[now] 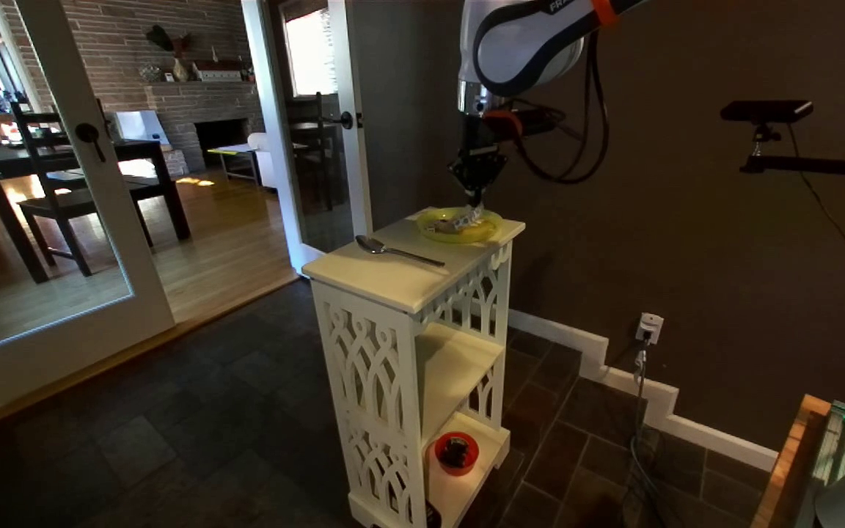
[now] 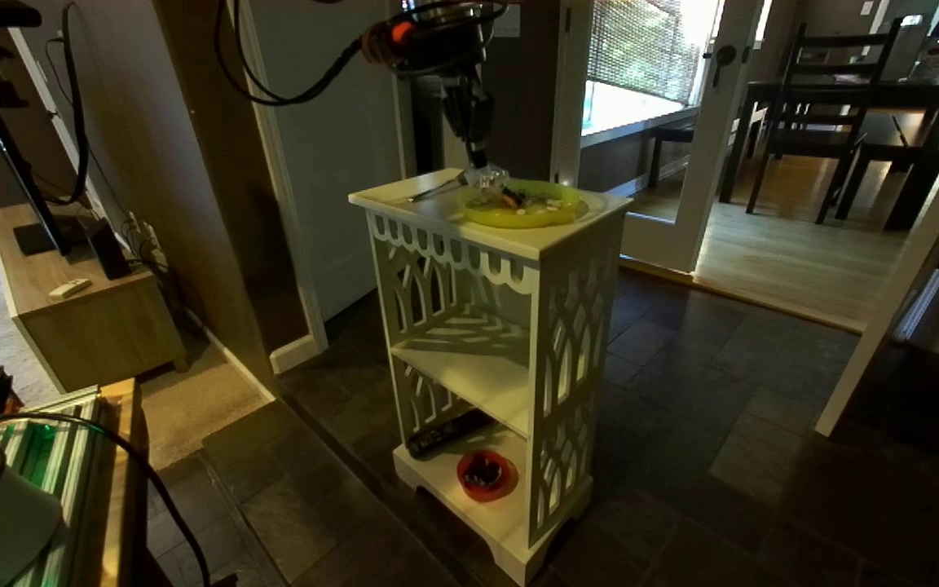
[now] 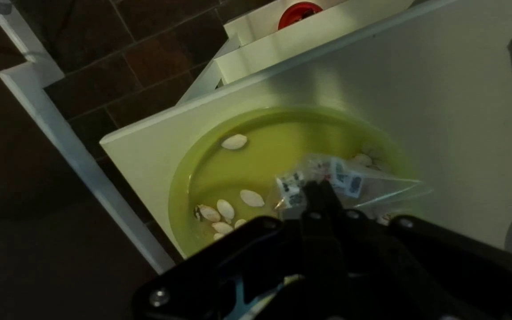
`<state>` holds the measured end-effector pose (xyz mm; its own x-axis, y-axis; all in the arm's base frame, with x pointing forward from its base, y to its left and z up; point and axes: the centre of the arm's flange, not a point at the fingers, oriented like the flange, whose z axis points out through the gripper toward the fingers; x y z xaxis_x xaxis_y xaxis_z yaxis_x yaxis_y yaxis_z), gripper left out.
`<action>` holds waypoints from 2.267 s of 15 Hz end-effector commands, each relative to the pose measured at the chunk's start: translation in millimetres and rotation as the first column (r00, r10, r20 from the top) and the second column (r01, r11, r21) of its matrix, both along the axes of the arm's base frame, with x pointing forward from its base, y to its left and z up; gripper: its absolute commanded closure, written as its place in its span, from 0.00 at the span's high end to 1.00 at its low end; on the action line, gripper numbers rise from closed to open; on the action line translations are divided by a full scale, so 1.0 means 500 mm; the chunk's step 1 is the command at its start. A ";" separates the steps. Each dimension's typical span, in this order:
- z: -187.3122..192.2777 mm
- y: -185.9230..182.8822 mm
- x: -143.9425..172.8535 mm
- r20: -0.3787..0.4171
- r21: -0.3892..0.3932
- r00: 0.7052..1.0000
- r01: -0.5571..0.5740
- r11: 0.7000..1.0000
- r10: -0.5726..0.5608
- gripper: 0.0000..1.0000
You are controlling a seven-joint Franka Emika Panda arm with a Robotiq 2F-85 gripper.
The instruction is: Remove the plastic bag from the yellow plate and put it on the shelf
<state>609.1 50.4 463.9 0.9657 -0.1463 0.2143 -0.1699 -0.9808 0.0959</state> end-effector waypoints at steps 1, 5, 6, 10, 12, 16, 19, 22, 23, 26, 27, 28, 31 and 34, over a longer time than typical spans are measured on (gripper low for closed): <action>0.020 0.006 -0.017 0.025 -0.049 0.999 -0.024 0.999 0.025 0.00; 0.030 0.004 -0.021 0.044 -0.073 0.998 -0.042 0.996 0.046 0.00; 0.033 0.005 -0.022 0.050 -0.080 0.998 -0.046 0.996 0.050 0.00; 0.047 0.010 -0.026 0.076 -0.096 0.995 -0.062 0.993 0.069 0.00; 0.055 0.018 -0.032 0.093 -0.099 0.992 -0.076 0.992 0.085 0.00; 0.065 0.048 -0.056 0.112 -0.085 0.988 -0.095 0.992 0.104 0.00; 0.063 0.082 -0.078 0.120 -0.050 0.989 -0.081 0.995 0.087 0.00; 0.055 0.119 -0.104 0.116 -0.026 0.990 -0.075 0.997 0.077 0.00; 0.051 0.133 -0.114 0.127 -0.014 0.989 -0.079 0.997 0.080 0.00; 0.045 0.174 -0.144 0.168 0.032 0.982 -0.098 0.995 0.092 0.00; 0.045 0.188 -0.152 0.194 0.046 0.977 -0.103 0.994 0.092 0.00; 0.045 0.200 -0.158 0.235 0.054 0.968 -0.102 0.993 0.087 0.00; 0.039 0.225 -0.176 0.289 0.093 0.956 -0.078 0.993 0.048 0.00; 0.022 0.260 -0.207 0.290 0.125 0.957 -0.040 0.991 0.002 0.00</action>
<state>533.0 166.5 482.2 0.8845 -0.1129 0.4527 -0.1066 -0.9935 -0.0396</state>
